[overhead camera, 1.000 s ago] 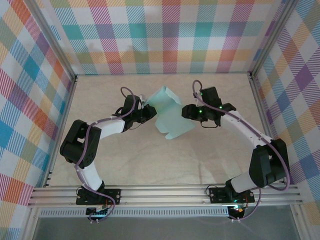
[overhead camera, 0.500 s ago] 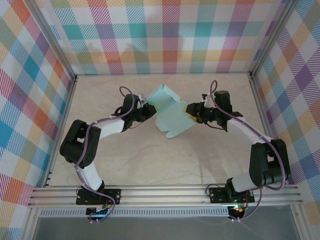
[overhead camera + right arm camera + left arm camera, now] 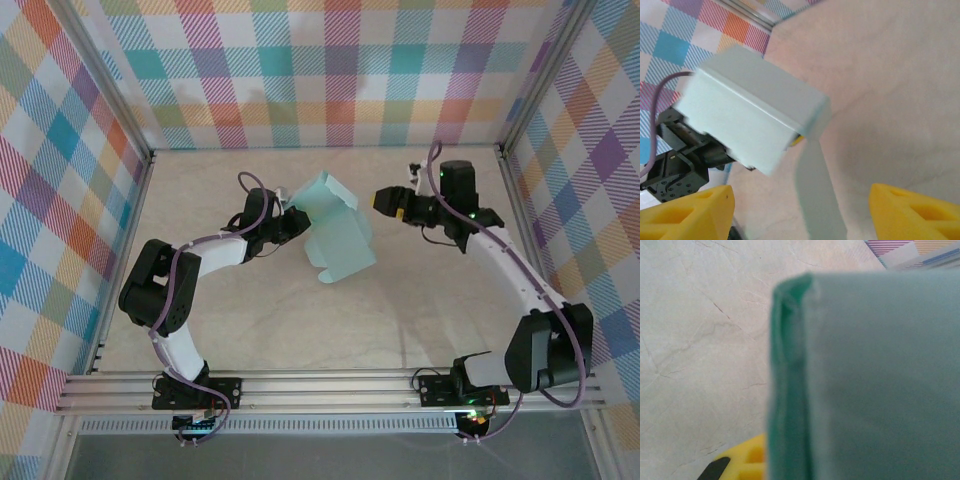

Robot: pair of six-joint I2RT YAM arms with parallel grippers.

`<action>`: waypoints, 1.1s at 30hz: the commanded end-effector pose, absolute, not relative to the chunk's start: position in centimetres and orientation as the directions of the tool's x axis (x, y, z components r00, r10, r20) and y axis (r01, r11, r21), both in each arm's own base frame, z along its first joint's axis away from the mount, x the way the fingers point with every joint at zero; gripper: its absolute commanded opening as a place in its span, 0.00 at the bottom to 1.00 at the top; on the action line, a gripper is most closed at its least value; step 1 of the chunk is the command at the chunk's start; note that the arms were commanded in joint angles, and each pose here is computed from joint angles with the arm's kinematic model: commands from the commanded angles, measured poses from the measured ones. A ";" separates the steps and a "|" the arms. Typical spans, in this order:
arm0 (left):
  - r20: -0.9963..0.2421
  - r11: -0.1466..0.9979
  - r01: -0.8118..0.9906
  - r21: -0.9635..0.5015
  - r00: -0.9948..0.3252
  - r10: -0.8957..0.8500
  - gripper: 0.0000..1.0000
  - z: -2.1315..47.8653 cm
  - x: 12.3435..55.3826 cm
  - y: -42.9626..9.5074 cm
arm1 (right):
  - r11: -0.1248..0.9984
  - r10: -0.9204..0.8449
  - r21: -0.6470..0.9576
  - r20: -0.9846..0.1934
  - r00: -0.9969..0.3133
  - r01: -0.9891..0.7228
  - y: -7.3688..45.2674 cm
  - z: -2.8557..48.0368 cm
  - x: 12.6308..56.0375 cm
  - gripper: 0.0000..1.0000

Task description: Fold the paper box

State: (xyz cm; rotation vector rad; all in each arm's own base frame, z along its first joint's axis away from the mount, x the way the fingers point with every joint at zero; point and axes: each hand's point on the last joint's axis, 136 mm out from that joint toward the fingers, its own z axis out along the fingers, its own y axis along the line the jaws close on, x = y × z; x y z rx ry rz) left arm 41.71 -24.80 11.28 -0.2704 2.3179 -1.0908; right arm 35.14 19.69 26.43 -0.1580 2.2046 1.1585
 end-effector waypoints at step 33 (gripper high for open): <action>-0.436 0.612 0.136 -0.779 -0.819 -0.373 0.00 14.0 41.6 -25.6 | 0.660 -0.420 0.143 -0.743 -0.520 -0.738 27.6 25.0 38.7 0.41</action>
